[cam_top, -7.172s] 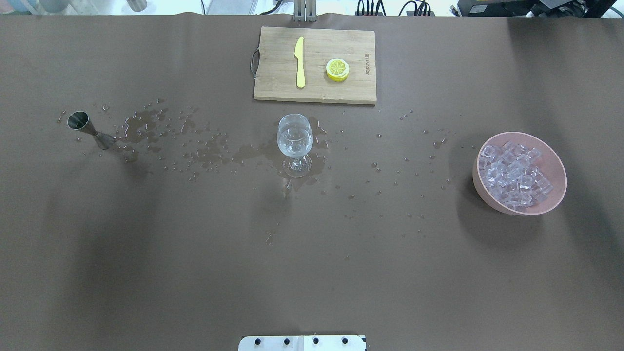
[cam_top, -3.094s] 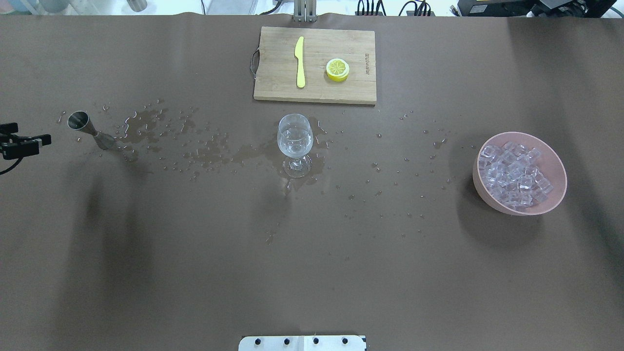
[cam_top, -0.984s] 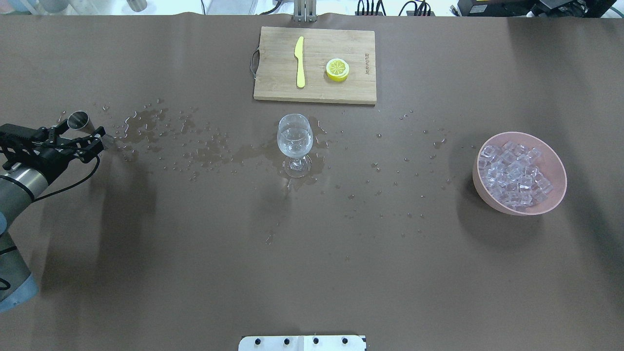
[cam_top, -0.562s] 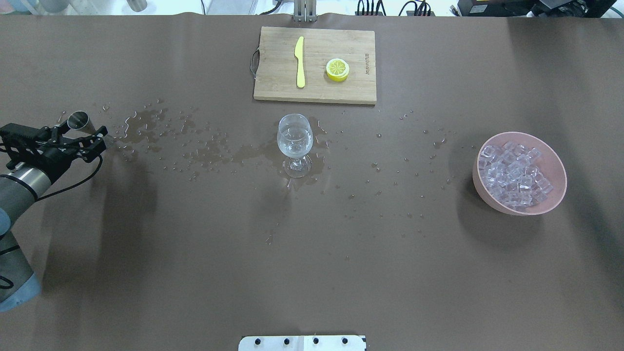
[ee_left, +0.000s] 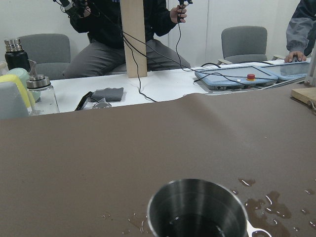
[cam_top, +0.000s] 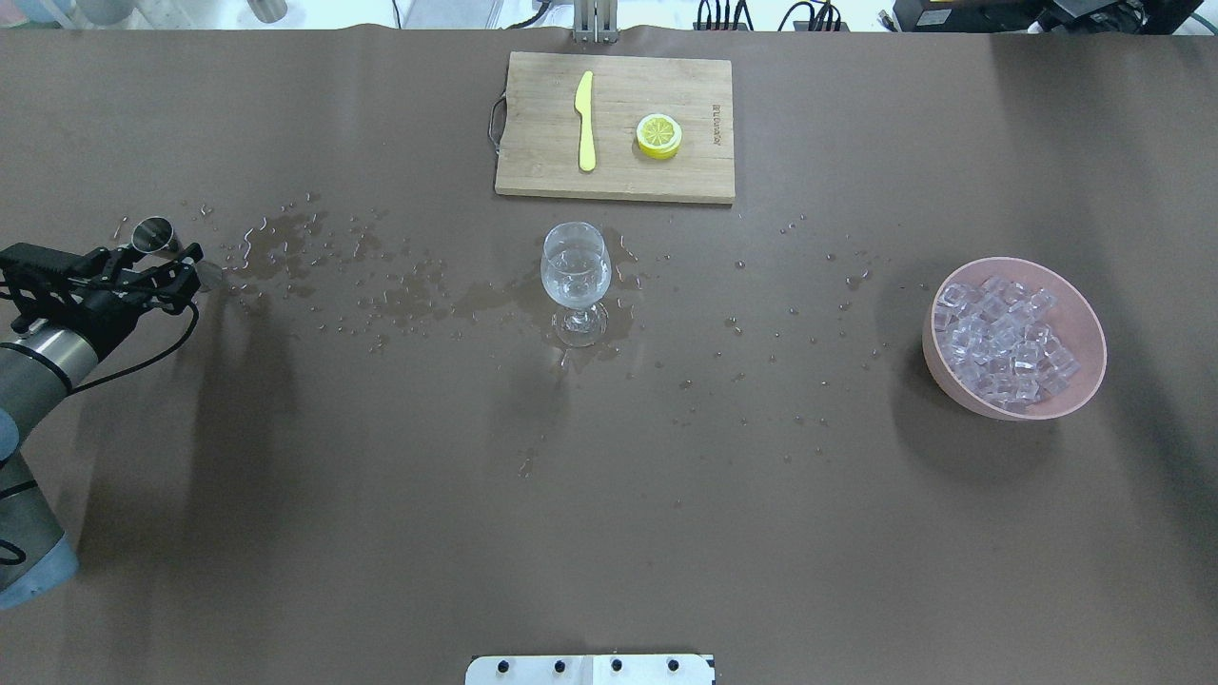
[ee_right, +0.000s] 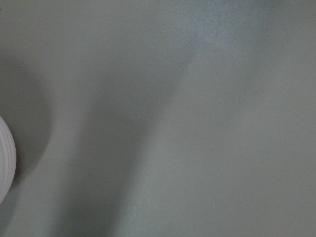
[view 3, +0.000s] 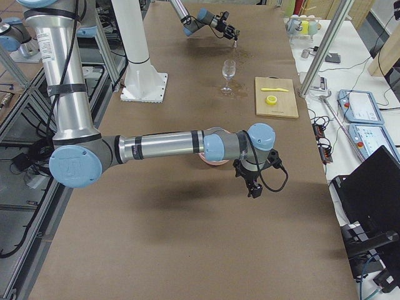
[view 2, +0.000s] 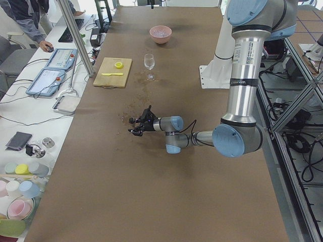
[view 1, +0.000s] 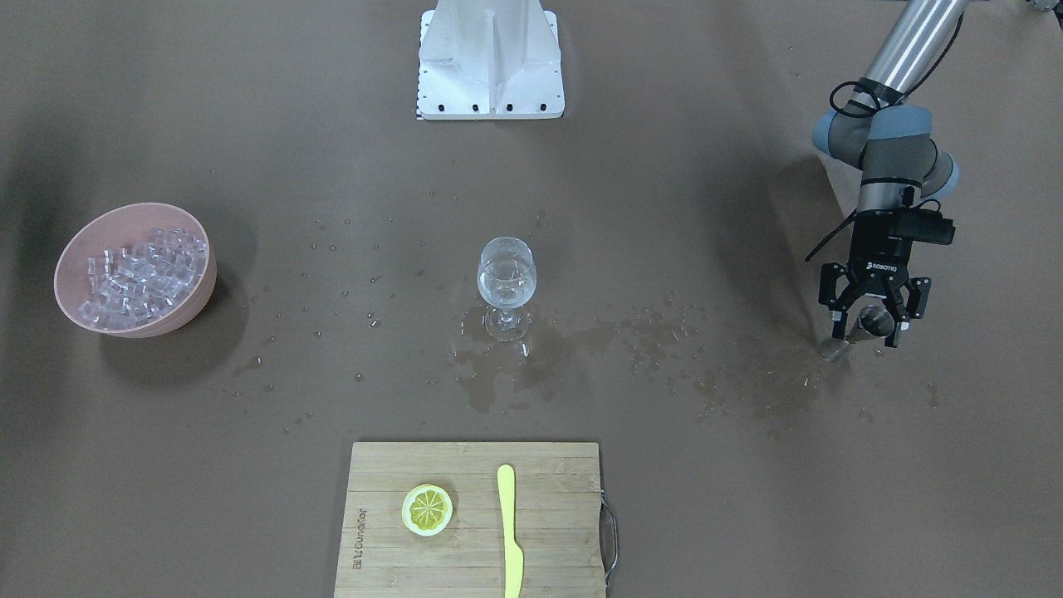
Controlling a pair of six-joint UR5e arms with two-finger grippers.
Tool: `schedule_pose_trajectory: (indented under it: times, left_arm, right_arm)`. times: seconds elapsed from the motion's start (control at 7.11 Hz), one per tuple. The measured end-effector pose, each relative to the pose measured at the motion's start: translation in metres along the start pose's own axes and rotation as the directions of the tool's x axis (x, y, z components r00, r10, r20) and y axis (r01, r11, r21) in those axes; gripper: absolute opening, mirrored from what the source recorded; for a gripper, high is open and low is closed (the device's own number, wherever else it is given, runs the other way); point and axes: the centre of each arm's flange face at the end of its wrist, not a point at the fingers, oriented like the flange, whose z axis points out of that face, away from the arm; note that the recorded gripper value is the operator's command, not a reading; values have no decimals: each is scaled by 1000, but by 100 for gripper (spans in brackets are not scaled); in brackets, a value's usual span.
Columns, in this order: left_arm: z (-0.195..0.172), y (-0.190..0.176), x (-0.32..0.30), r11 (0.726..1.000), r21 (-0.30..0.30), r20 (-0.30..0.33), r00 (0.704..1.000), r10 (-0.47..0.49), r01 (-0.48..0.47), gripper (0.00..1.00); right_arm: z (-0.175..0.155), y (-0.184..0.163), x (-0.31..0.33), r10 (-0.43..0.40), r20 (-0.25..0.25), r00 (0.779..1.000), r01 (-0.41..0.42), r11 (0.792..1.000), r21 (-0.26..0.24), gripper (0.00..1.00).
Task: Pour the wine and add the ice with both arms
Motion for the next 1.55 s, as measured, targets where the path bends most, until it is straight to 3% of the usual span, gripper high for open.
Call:
schedule_pose_trajectory:
  times: [0.28,0.56,0.84,1.12,1.55]
  left_arm:
    - [-1,-6,7,1000,4,-12,1000,-5,5,0]
    - [-5,-25,35,1000,-10,-102,994,28,-30,0]
    - [7,-66,98,999,8,-173,984,42,-41,0]
    - [14,-122,170,999,1,-178,983,36,-37,0]
    - [27,-162,254,992,-44,-159,982,106,-114,0]
  right_arm:
    - [0,0,0,2,1,1000,-2,1000,0,100]
    - [-1,-1,-1,0,1,1000,0,1000,3,100]
    - [-3,-1,-2,-3,0,1000,3,1000,6,100]
    - [-3,-2,-3,-4,-1,1000,4,1000,7,100]
    - [-4,-3,-4,-7,2,1000,7,1000,9,100]
